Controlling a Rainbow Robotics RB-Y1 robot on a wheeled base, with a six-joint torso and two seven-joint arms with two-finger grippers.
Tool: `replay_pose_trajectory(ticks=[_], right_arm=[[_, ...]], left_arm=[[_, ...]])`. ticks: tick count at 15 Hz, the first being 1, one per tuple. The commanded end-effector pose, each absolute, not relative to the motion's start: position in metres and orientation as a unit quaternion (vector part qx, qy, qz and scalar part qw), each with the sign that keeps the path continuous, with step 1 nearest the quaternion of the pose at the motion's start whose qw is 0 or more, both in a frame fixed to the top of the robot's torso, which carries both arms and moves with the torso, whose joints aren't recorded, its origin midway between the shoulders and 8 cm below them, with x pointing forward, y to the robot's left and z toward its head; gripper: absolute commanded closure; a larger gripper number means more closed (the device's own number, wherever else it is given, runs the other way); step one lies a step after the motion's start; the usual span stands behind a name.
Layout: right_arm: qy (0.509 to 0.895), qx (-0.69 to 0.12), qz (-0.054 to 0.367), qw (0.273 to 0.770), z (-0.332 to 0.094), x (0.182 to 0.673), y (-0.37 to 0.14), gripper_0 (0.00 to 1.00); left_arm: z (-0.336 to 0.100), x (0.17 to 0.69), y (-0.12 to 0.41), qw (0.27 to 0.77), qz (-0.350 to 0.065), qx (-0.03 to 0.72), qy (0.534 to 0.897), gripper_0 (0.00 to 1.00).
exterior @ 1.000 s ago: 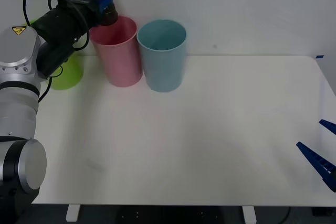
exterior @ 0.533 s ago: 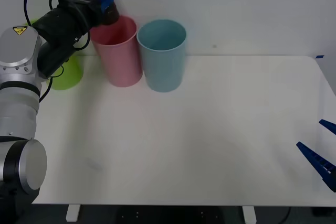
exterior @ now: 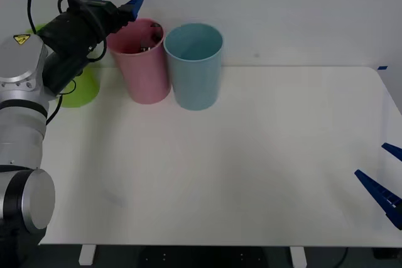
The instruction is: Grasp the object on the table and drop it into the matching bin: aluminum can to the light blue bin, PET bottle to the pink bin.
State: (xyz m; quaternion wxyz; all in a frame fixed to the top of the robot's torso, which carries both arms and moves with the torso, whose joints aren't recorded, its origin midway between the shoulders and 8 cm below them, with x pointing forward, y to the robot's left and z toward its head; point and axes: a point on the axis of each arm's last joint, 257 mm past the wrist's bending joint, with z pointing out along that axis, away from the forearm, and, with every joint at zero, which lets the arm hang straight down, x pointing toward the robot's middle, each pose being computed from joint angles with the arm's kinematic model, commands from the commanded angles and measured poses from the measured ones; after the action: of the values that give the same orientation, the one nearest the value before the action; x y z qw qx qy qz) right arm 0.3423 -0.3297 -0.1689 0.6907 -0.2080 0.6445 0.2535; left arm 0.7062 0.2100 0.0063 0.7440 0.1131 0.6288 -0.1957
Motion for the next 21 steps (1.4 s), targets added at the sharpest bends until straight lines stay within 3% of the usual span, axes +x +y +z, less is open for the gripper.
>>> replay_pose_trajectory(ticks=[1,10,21], right_arm=[[0.645,-0.208,0.253,0.691,-0.169,0.342,-0.330,0.00],[0.645,-0.208,0.253,0.691,-0.169,0.342,-0.330,0.00],[0.645,-0.208,0.253,0.691,-0.169,0.342,-0.330,0.00]], left_arm=[[0.004,0.697,0.215,0.746,-0.212,0.111,0.622,0.00],[-0.029,0.629,0.248,0.751,-0.245,0.114,0.603,0.00],[-0.089,0.539,0.315,0.716,-0.280,0.159,0.619,0.00]])
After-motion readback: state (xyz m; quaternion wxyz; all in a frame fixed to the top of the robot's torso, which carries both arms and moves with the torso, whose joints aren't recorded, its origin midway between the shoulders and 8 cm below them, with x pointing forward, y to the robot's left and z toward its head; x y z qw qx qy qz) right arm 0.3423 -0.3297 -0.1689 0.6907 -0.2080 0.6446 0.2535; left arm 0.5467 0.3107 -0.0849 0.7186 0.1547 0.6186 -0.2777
